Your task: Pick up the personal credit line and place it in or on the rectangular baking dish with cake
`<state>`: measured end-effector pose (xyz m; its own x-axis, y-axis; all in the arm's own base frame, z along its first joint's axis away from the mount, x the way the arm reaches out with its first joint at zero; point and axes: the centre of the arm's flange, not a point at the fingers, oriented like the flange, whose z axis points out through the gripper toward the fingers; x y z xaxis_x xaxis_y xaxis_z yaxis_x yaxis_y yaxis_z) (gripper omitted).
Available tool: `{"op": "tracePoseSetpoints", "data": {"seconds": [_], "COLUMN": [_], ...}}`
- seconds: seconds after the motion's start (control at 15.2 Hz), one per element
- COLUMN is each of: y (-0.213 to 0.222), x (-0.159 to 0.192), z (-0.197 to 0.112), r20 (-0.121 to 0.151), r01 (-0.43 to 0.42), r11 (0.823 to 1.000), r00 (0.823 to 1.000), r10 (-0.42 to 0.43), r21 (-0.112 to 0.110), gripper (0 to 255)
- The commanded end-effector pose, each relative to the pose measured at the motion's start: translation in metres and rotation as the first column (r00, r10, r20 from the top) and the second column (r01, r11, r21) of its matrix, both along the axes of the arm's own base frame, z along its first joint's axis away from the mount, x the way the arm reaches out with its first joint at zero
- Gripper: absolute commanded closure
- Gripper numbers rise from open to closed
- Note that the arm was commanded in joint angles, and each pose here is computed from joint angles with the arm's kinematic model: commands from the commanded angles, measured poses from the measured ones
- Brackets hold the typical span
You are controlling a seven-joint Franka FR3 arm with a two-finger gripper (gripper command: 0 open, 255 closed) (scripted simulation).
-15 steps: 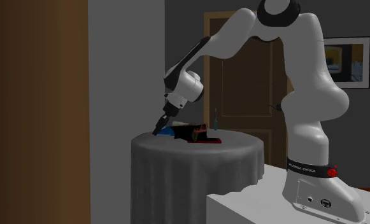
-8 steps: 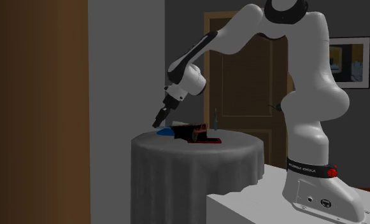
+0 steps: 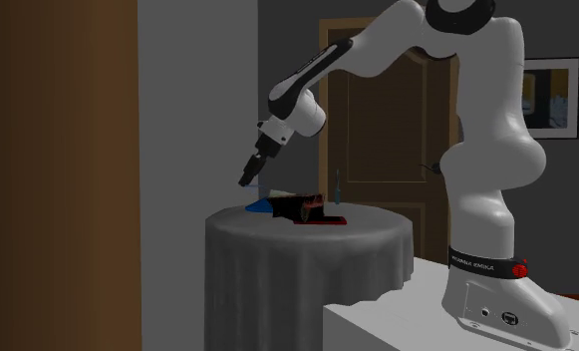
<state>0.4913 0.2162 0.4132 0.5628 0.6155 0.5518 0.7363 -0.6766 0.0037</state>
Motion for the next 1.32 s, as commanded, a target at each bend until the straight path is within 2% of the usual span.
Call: {"op": "tracePoseSetpoints", "data": {"seconds": [0.0, 0.86, 1.25], "y": [0.000, 0.000, -0.039], "x": [0.000, 0.000, -0.068], "z": [0.010, 0.075, 0.084], "r20": [0.000, 0.000, 0.000], "r01": [0.000, 0.000, 0.000], "r11": [1.000, 1.000, 1.000], "r00": [1.000, 1.000, 1.000], "r10": [0.000, 0.000, 0.000], "r21": [-0.001, -0.001, -0.001], "gripper": [255, 255, 255]}}
